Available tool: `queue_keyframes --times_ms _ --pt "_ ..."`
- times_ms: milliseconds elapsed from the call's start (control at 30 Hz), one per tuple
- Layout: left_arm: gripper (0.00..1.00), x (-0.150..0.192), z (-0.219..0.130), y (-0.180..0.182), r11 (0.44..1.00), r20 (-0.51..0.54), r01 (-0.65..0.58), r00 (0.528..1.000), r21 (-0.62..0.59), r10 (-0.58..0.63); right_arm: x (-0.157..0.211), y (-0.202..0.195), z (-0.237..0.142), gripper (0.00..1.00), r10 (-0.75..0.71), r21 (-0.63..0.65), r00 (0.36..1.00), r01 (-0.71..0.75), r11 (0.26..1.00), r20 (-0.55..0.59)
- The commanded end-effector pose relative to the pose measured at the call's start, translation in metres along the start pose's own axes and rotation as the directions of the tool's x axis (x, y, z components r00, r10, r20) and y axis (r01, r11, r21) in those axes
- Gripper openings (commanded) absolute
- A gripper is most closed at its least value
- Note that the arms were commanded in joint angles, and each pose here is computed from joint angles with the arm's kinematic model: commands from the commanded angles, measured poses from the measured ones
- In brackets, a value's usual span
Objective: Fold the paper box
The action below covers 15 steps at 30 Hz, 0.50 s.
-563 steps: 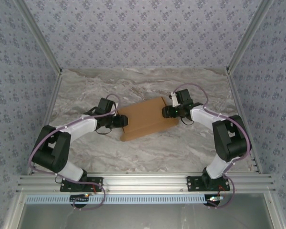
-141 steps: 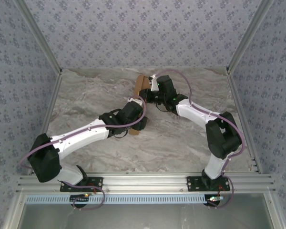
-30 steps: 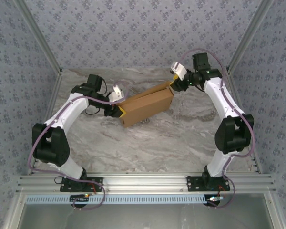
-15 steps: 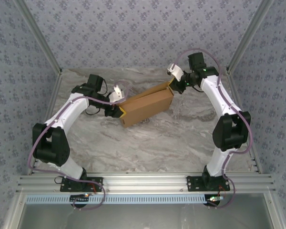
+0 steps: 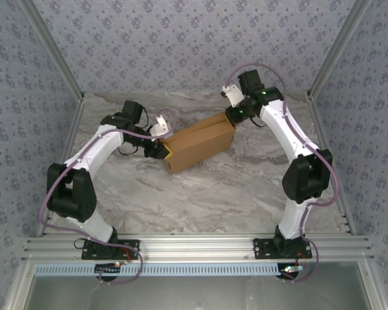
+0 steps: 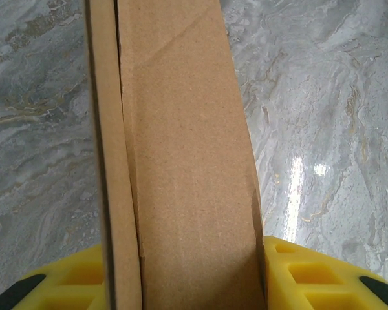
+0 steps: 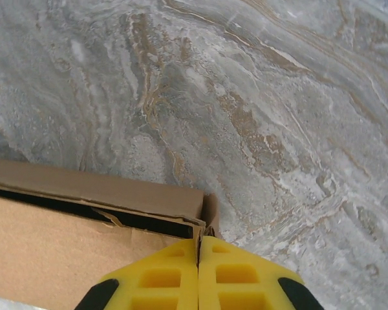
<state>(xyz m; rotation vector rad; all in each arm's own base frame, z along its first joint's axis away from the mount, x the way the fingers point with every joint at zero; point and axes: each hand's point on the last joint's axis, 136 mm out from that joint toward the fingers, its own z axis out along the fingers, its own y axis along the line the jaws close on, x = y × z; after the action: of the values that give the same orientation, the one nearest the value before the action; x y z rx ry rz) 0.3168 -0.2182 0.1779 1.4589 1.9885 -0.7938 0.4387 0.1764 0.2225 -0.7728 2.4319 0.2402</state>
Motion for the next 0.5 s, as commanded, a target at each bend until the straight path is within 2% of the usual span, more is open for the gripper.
queue_keyframes --times_ms 0,200,467 --pt "0.37 -0.016 -0.005 0.013 0.999 0.032 0.005 0.999 -0.044 -0.004 0.008 0.001 -0.001 0.06 0.138 0.022 0.990 -0.138 0.990 -0.026" --pt "0.36 -0.014 -0.003 0.020 0.997 0.023 0.029 0.999 -0.065 -0.027 0.013 0.001 0.003 0.04 0.198 0.028 0.980 -0.198 0.980 -0.004" --pt "0.37 -0.011 -0.004 0.023 0.997 0.025 0.031 0.999 -0.069 -0.029 0.028 -0.002 0.014 0.04 0.172 0.053 0.985 -0.173 0.983 0.018"
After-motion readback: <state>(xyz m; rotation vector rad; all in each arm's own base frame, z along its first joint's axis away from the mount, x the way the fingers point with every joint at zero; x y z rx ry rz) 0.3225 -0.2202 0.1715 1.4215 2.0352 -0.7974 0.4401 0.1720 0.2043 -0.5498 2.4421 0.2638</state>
